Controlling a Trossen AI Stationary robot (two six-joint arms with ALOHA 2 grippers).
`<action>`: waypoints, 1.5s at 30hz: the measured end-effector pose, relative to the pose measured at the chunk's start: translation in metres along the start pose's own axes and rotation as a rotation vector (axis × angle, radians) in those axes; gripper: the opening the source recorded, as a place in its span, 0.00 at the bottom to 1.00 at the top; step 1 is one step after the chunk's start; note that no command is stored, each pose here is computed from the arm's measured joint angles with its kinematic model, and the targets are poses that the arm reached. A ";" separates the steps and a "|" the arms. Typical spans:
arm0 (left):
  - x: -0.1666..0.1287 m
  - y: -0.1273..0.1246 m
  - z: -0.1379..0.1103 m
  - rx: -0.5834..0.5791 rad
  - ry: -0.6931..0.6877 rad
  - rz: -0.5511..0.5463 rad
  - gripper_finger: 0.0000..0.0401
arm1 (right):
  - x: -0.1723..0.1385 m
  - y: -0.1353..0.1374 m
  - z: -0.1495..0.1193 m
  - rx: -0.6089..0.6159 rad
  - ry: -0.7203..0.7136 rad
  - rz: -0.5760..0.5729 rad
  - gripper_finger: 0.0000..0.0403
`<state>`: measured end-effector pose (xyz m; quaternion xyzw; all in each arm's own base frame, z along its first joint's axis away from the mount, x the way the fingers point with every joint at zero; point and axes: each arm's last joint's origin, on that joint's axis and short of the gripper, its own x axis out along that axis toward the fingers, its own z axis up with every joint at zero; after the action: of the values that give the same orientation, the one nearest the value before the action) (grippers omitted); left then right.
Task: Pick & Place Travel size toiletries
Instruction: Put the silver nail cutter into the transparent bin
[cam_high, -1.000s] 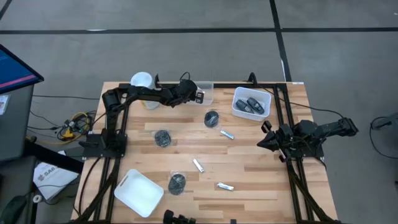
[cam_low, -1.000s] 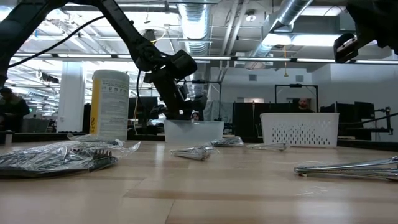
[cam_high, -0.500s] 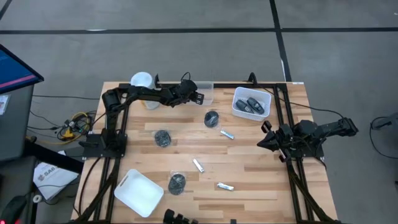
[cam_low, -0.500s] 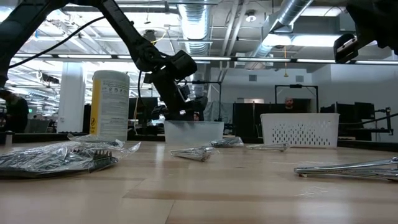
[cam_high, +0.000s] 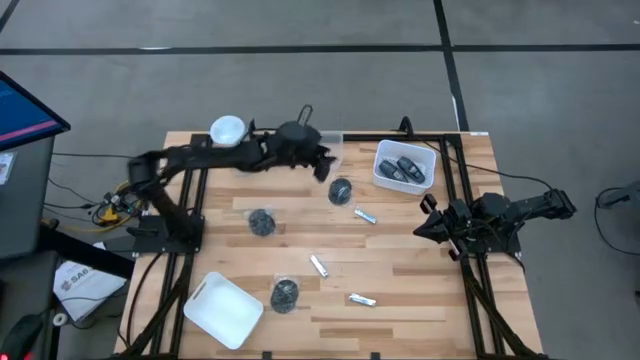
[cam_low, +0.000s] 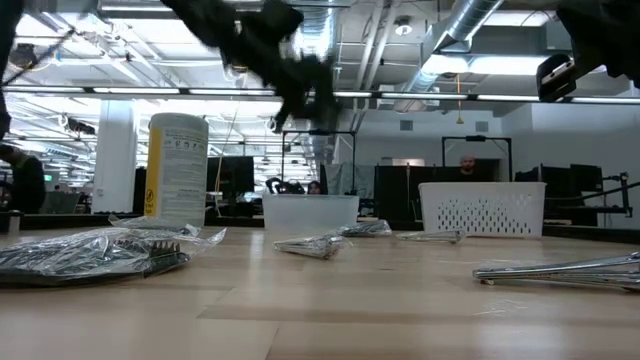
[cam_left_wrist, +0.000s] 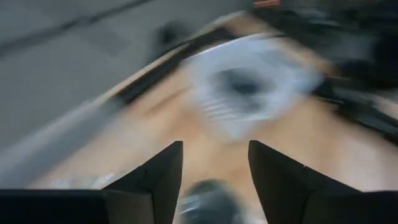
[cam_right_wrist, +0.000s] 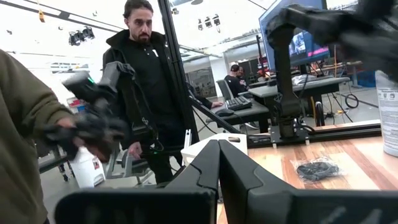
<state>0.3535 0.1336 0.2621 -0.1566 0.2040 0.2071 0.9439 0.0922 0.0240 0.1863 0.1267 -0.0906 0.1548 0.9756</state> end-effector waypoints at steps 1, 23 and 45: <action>-0.014 -0.016 0.006 0.081 -0.018 -0.079 0.43 | 0.000 0.000 0.000 0.000 0.001 0.000 0.00; -0.021 -0.188 -0.119 0.861 0.185 -0.753 0.76 | 0.000 0.000 0.000 0.000 0.000 0.000 0.00; 0.017 -0.134 -0.202 0.954 0.382 -0.760 0.74 | 0.000 0.000 0.000 0.000 0.001 0.000 0.00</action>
<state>0.3640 -0.0539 0.1076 0.1853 0.3684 -0.2874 0.8645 0.0923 0.0240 0.1861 0.1266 -0.0903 0.1548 0.9756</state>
